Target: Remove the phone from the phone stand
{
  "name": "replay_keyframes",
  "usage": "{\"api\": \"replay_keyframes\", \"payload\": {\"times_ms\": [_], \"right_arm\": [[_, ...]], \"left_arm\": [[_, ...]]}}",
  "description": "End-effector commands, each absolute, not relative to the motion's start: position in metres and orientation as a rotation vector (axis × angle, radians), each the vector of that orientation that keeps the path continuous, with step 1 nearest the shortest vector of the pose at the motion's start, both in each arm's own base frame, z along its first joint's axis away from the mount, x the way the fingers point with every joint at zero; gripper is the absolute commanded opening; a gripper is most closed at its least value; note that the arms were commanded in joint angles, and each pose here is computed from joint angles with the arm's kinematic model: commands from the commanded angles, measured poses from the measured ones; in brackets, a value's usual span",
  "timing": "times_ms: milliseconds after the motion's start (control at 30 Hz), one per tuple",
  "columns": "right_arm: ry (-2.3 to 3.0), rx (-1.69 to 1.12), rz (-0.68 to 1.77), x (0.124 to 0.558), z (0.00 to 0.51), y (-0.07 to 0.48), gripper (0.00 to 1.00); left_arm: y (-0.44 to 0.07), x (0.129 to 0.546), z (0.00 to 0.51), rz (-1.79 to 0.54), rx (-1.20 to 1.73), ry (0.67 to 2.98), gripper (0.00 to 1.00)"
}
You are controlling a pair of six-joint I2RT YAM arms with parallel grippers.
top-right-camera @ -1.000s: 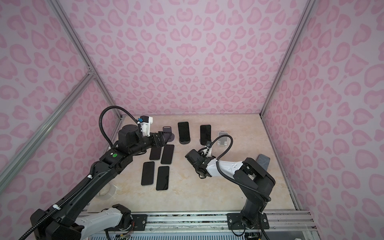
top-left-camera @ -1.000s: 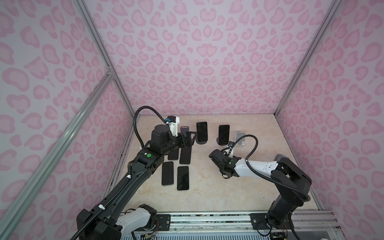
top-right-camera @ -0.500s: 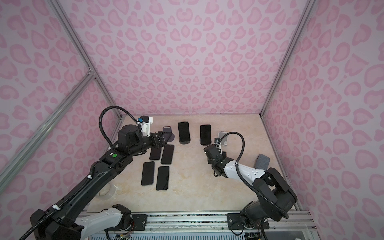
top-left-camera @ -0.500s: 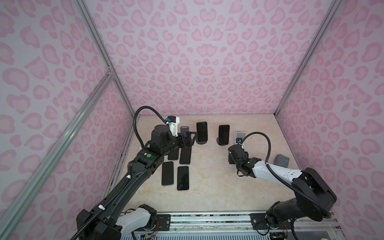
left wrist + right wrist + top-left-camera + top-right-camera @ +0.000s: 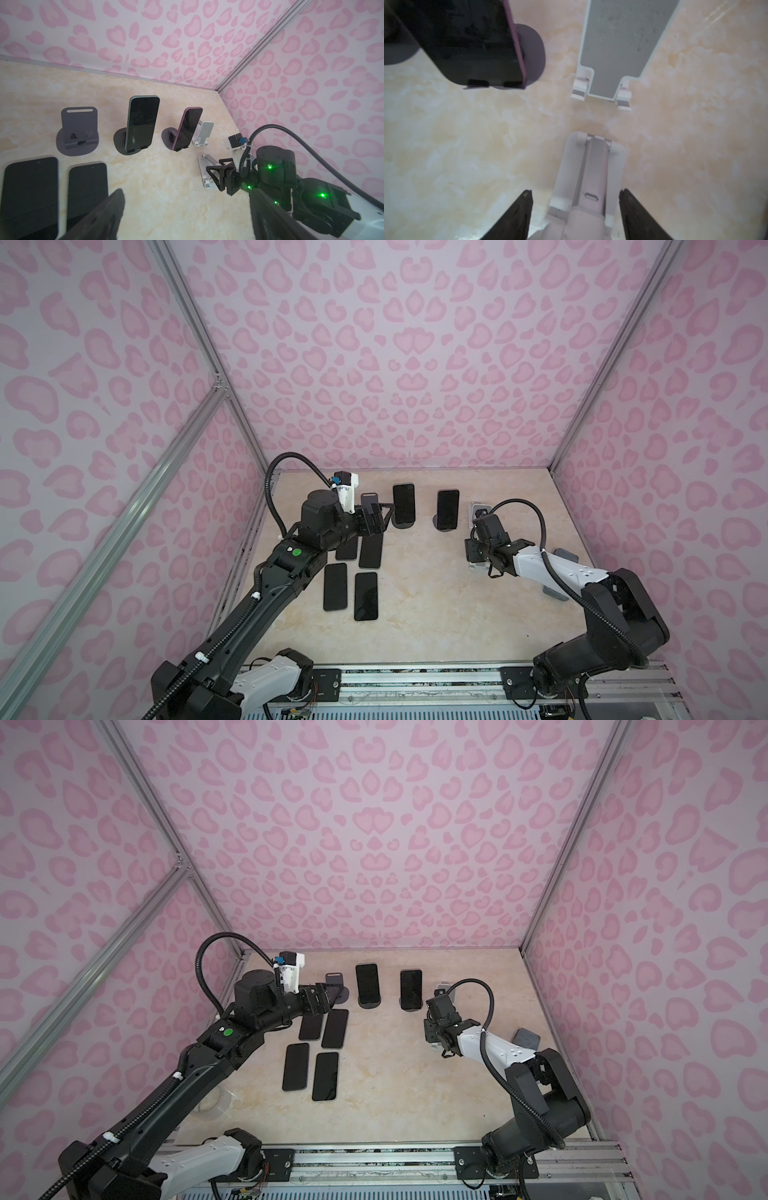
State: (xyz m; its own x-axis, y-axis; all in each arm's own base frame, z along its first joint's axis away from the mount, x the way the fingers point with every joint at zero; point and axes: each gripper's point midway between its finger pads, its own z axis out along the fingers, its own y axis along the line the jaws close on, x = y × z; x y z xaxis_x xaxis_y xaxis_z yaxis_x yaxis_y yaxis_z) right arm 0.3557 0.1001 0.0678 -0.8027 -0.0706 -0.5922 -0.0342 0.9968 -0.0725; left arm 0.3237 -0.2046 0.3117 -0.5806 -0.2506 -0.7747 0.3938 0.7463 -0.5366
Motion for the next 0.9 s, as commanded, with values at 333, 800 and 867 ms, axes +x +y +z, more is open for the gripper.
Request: {"api": "replay_keyframes", "payload": {"times_ms": [333, 800, 867], "right_arm": [[2.408, -0.021, -0.037, 0.347, 0.132, 0.099, 0.87], [2.088, 0.065, 0.245, 0.38, 0.223, 0.162, 0.87], [2.078, 0.074, 0.254, 0.388, 0.225, 0.167, 0.89]], "left_arm": [[-0.211, 0.331, 0.312, -0.888, 0.126, 1.991, 0.97], [-0.186, 0.342, 0.301, -0.708, 0.043, 2.007, 0.97], [-0.181, 0.344, 0.298, -0.673, 0.021, 2.007, 0.96]]}}
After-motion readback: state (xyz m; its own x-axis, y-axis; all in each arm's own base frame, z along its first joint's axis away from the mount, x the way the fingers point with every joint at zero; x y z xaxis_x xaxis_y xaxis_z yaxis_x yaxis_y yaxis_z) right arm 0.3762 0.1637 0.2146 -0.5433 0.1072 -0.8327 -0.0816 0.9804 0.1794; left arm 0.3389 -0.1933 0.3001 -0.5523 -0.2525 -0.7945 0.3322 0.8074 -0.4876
